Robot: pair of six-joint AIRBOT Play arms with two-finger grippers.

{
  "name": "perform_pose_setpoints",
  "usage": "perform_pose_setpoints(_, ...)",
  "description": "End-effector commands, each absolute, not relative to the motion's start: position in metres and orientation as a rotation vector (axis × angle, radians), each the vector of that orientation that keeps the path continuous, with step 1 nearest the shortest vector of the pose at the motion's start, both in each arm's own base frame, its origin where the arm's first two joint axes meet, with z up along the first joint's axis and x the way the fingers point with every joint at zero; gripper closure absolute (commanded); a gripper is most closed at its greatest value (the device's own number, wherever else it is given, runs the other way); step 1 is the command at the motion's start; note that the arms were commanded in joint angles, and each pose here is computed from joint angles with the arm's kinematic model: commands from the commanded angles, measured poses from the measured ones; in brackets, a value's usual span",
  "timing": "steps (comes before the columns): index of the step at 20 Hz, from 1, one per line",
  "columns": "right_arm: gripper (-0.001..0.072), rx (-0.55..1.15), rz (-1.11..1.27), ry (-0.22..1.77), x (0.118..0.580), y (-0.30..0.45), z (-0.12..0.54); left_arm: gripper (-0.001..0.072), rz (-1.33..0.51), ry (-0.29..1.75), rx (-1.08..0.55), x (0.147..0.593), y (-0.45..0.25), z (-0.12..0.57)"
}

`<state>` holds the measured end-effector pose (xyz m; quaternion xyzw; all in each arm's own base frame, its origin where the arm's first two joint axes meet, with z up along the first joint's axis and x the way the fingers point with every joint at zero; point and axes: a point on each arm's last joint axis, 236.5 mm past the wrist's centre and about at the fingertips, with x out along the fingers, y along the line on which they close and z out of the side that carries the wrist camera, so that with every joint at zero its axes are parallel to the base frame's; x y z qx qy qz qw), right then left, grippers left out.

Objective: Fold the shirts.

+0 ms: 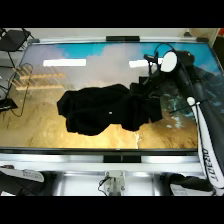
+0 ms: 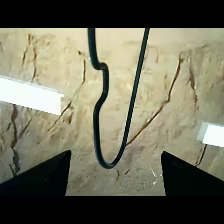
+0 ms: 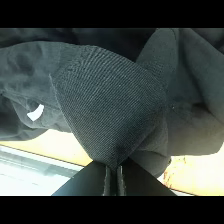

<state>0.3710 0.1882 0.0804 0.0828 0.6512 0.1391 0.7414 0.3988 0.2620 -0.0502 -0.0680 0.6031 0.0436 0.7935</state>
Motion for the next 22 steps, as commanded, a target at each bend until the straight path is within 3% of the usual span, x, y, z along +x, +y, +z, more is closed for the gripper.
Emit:
perform_pose_setpoints(1,0.0640,0.191,0.293,1.433,0.371,0.188,0.080,0.0050,0.065,1.313,-0.145,0.400,0.263,-0.067)
perform_pose_setpoints(9,0.0640,0.192,0.276,1.431,0.372,0.185,0.079,0.0124,0.011,1.333,-0.153,0.404,0.255,-0.094)
perform_pose_setpoints(11,0.0640,0.192,0.276,1.431,0.372,0.185,0.079,0.0253,-0.023,1.333,-0.147,0.408,0.249,-0.099)
perform_pose_setpoints(13,0.0640,0.192,0.276,1.431,0.372,0.185,0.079,0.0260,-0.030,1.326,-0.130,0.412,0.247,-0.100)
perform_pose_setpoints(15,0.0640,0.192,0.276,1.431,0.372,0.185,0.079,0.0349,-0.027,1.326,-0.126,0.412,0.247,-0.100)
perform_pose_setpoints(17,0.0640,0.192,0.276,1.430,0.372,0.185,0.079,0.0587,-0.029,1.327,-0.127,0.411,0.247,-0.098)
perform_pose_setpoints(18,0.0639,0.191,0.276,1.430,0.372,0.185,0.079,0.0657,-0.029,1.324,-0.124,0.412,0.247,-0.095)
perform_pose_setpoints(22,0.0640,0.191,0.276,1.431,0.372,0.185,0.079,0.0661,-0.022,1.291,-0.102,0.424,0.252,-0.069)
